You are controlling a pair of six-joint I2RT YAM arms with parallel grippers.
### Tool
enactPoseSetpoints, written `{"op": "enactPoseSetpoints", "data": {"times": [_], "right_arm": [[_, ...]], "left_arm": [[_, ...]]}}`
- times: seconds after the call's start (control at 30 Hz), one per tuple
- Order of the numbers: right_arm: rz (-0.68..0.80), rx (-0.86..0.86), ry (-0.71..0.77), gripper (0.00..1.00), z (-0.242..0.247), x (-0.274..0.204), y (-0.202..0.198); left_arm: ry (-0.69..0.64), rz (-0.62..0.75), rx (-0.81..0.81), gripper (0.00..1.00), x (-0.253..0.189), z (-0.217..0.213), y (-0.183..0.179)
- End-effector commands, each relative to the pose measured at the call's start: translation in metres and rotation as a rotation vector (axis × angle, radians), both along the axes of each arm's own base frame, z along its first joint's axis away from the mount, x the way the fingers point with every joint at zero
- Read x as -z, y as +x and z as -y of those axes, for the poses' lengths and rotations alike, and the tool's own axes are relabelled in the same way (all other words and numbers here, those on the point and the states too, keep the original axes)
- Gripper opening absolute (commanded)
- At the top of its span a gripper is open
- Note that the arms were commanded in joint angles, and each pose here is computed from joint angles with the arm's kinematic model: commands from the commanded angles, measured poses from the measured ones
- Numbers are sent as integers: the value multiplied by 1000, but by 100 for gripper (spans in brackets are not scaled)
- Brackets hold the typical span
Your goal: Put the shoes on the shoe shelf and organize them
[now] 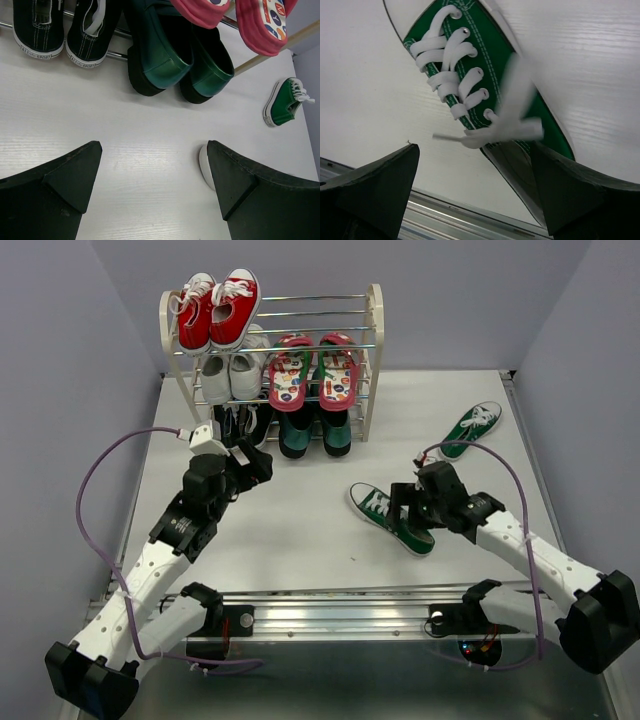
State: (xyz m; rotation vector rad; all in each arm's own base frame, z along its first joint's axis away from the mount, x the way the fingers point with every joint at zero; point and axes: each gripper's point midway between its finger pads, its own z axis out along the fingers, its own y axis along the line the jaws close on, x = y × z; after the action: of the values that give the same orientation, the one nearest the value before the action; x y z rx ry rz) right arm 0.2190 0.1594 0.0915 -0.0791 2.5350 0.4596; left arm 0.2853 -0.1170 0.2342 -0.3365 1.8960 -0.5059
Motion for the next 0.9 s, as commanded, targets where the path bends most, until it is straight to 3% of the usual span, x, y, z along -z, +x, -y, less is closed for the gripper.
{"op": "enactPoseSetpoints", "data": {"times": [0.0,0.2,0.4,0.67,0.87], "right_arm": [[59,192,-74,98,29,-31,9],[-12,429,-211,100,75,-37,-13],[-136,543,-352,100,104,-20,-43],[-208,493,-349,99,99,-1,-55],[-243,477,-347,91,92,16,-54]], "left_arm": [[-35,66,6,99,-22,4,4],[-24,59,0,99,-18,1,2],[-21,59,8,99,-18,3,4],[-13,47,13,99,-13,5,7],[-9,47,8,99,-12,4,7]]}}
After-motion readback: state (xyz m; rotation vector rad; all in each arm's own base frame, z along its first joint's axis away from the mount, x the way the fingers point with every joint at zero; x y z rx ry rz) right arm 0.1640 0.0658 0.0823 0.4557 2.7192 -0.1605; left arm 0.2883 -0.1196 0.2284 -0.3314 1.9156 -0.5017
